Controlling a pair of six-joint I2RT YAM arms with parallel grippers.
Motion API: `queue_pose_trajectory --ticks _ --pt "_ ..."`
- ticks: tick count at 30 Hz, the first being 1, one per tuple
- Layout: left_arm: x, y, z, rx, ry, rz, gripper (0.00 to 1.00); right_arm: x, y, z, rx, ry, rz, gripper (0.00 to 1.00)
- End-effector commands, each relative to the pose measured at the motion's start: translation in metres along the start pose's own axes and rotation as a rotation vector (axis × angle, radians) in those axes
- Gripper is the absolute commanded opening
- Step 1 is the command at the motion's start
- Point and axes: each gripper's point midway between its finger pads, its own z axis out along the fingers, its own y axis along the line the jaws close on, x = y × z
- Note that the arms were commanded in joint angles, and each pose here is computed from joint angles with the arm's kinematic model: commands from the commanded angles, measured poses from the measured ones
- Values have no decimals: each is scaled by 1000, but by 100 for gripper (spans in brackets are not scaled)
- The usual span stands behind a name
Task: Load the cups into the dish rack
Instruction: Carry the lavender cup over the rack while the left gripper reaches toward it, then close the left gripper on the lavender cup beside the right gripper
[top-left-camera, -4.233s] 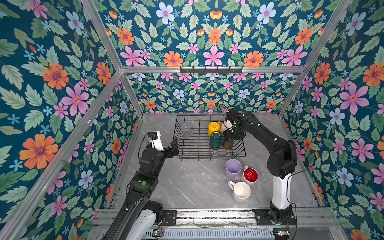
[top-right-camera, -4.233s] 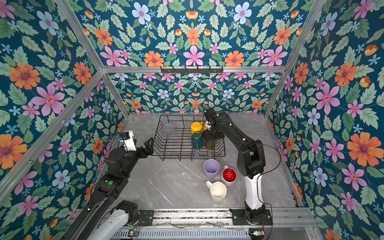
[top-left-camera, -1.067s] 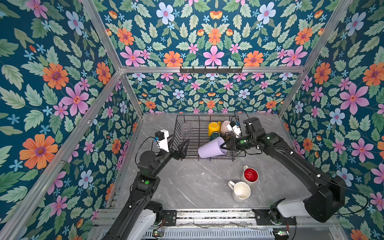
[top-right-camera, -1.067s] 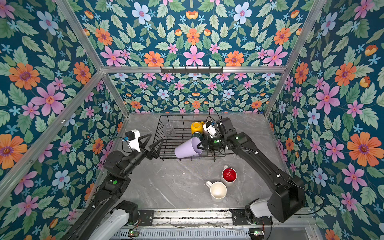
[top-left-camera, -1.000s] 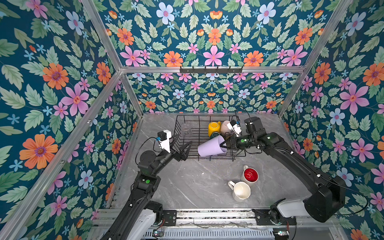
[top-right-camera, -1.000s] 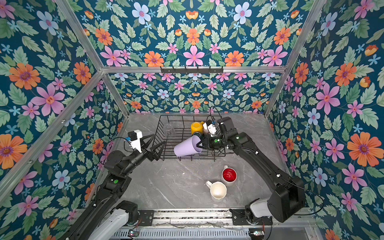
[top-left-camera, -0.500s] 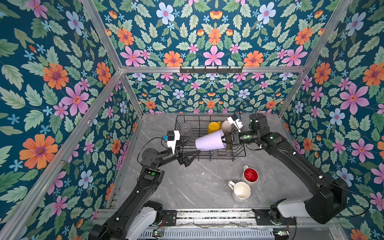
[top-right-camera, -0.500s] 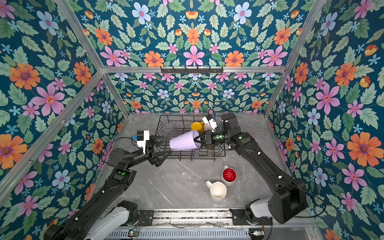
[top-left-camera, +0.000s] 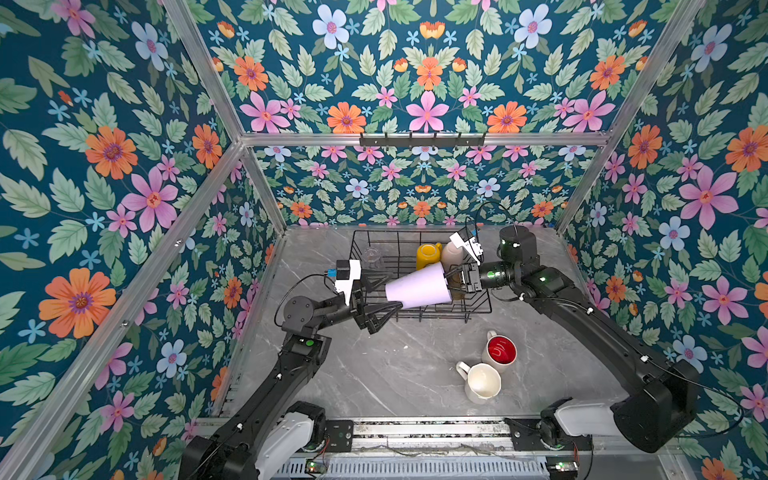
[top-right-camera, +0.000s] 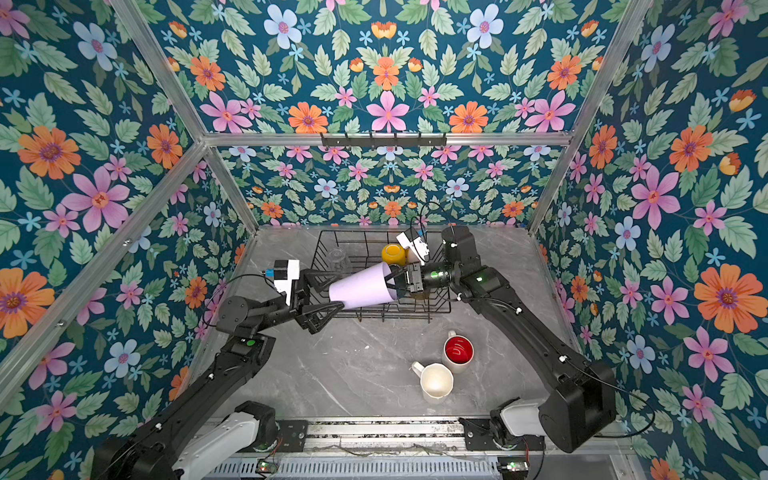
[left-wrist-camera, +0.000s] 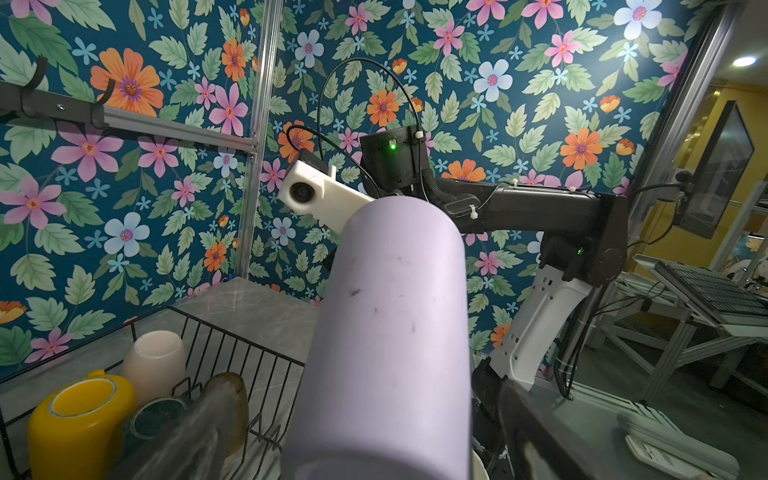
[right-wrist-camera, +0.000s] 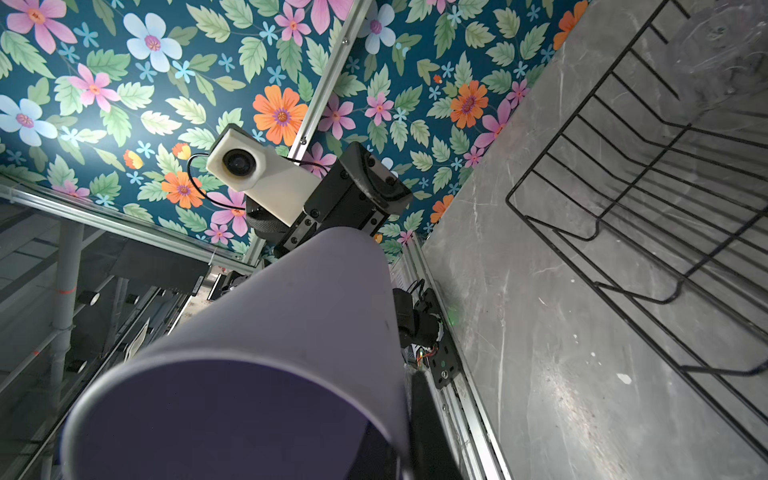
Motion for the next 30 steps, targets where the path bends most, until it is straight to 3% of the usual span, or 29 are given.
queue_pose_trajectory --ticks 1,18,30 --pt "-5 -6 0 27 -11 28 99 -3 12 5 -44 9 -47 0" --pt "-7 -25 0 137 0 18 90 -15 16 30 -117 31 -55 0" --pt "-9 -28 1 151 1 22 89 -10 16 40 -137 70 -46 0"
